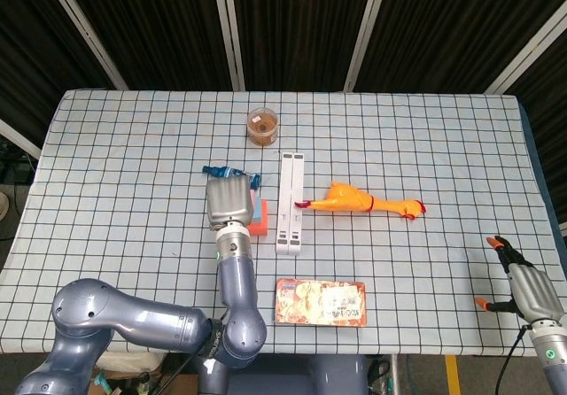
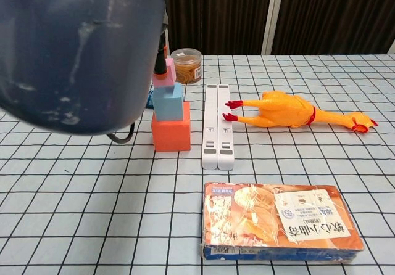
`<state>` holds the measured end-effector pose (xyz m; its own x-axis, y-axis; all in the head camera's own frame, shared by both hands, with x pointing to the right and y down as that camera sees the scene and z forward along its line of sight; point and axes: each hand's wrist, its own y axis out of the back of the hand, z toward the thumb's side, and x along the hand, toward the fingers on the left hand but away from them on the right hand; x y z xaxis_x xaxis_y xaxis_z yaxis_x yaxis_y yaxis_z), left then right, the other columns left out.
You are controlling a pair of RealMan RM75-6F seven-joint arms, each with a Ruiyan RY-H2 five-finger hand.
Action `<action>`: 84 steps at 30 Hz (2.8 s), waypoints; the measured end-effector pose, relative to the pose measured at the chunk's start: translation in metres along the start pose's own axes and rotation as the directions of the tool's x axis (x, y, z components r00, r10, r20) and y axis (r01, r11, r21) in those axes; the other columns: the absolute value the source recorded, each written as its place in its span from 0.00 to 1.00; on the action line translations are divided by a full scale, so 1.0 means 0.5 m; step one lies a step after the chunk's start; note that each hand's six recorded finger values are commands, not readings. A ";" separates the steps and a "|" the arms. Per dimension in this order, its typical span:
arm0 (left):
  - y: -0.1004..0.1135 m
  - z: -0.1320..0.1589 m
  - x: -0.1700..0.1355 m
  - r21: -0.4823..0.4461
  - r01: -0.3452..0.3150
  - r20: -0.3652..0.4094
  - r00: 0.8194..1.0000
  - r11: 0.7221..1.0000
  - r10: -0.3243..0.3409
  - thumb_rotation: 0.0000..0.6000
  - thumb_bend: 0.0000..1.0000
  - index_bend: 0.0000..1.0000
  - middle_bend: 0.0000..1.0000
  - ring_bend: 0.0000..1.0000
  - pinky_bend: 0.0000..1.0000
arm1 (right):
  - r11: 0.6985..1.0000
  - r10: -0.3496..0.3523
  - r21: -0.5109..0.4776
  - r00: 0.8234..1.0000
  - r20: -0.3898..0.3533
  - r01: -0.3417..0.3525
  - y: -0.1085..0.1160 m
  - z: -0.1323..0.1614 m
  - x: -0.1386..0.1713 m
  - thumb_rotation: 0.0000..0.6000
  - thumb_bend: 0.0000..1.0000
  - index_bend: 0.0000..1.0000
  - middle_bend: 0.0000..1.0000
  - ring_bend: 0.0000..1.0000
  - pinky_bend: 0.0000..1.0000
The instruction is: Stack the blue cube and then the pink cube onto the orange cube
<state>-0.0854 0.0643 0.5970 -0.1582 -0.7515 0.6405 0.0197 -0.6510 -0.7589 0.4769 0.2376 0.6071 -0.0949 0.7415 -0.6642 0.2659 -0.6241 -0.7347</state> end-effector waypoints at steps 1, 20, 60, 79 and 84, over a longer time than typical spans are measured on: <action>0.000 0.001 0.000 0.000 -0.001 0.002 1.000 1.000 0.001 1.00 0.41 0.35 0.93 0.77 0.78 | 1.000 -0.001 0.000 1.000 0.000 0.001 0.000 0.000 0.000 1.00 0.04 0.07 0.05 0.15 0.25; -0.010 0.007 -0.002 0.012 0.005 0.013 1.000 1.000 -0.005 1.00 0.38 0.35 0.93 0.77 0.78 | 1.000 -0.009 -0.004 1.000 0.002 0.009 0.004 -0.003 0.001 1.00 0.04 0.08 0.05 0.15 0.25; 0.183 -0.185 -0.116 -0.077 -0.181 0.165 0.968 0.980 0.192 1.00 0.38 0.17 0.65 0.45 0.56 | 1.000 -0.014 0.012 1.000 -0.003 0.014 0.005 0.007 0.004 1.00 0.04 0.08 0.05 0.15 0.25; 0.028 -0.561 -0.121 -0.248 -0.337 0.263 0.879 0.908 0.398 1.00 0.27 0.05 0.14 0.00 0.03 | 0.997 -0.078 0.027 0.997 0.002 0.078 0.027 0.011 0.014 1.00 0.04 0.08 0.05 0.15 0.25; -0.068 -0.685 -0.113 -0.163 -0.334 0.208 0.908 0.928 0.363 1.00 0.27 0.01 0.09 0.00 0.02 | 0.993 -0.105 0.046 0.994 0.005 0.105 0.034 0.010 0.017 1.00 0.04 0.08 0.05 0.15 0.25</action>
<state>-0.4154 0.1659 0.5461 0.0693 -0.9412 0.3306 -0.0898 -0.3360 -0.9376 0.4758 0.2321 0.5881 -0.1268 0.8019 -0.5839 0.2097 -0.5536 -0.8059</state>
